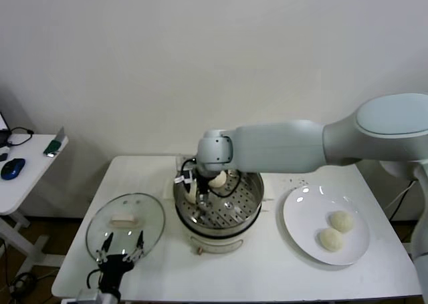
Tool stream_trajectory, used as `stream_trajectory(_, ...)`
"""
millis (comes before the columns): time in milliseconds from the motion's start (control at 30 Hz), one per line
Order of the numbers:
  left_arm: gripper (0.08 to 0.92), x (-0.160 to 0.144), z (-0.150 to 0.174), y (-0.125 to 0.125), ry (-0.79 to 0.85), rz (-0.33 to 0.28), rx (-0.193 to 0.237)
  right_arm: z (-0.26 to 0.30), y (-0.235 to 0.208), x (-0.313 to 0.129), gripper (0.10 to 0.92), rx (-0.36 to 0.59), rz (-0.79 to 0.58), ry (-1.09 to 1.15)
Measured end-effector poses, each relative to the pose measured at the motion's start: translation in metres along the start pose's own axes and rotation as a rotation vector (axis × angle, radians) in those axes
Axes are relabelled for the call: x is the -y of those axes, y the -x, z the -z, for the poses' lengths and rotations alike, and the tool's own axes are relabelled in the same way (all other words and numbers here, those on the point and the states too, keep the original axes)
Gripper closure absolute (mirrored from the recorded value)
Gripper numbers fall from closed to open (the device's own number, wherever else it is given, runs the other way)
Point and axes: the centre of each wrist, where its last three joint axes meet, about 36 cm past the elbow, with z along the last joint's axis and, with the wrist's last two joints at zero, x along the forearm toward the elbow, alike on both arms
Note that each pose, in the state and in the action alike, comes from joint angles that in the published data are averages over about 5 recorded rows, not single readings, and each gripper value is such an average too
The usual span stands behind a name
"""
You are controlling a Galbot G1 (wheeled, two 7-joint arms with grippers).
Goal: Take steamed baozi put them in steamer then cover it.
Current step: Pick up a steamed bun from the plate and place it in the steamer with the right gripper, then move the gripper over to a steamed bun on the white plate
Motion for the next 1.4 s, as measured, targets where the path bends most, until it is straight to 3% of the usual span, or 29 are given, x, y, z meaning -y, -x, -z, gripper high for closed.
stream_trajectory(300, 0.177, 0.003, 0.000, -0.001, 0.000, -0.005, -0.002, -0.049, -0.052, 0.016, 0.200, -0.008, 0.028, -0.008)
stream_trajectory(533, 0.177, 0.003, 0.000, 0.000, 0.001, -0.011, -0.003, -0.129, -0.122, 0.025, 0.200, -0.026, 0.037, 0.025)
stream_trajectory(733, 0.177, 0.002, 0.001, 0.002, -0.001, -0.011, -0.001, -0.213, -0.153, 0.000, 0.200, -0.074, 0.057, 0.070)
stream_trajectory(1067, 0.177, 0.002, 0.000, 0.001, -0.005, -0.001, -0.005, -0.322, -0.127, -0.075, 0.200, -0.113, 0.127, 0.161)
stream_trajectory(1400, 0.177, -0.001, -0.001, -0.003, 0.000, 0.009, -0.012, -0.371, -0.077, -0.128, 0.200, -0.134, 0.177, 0.202)
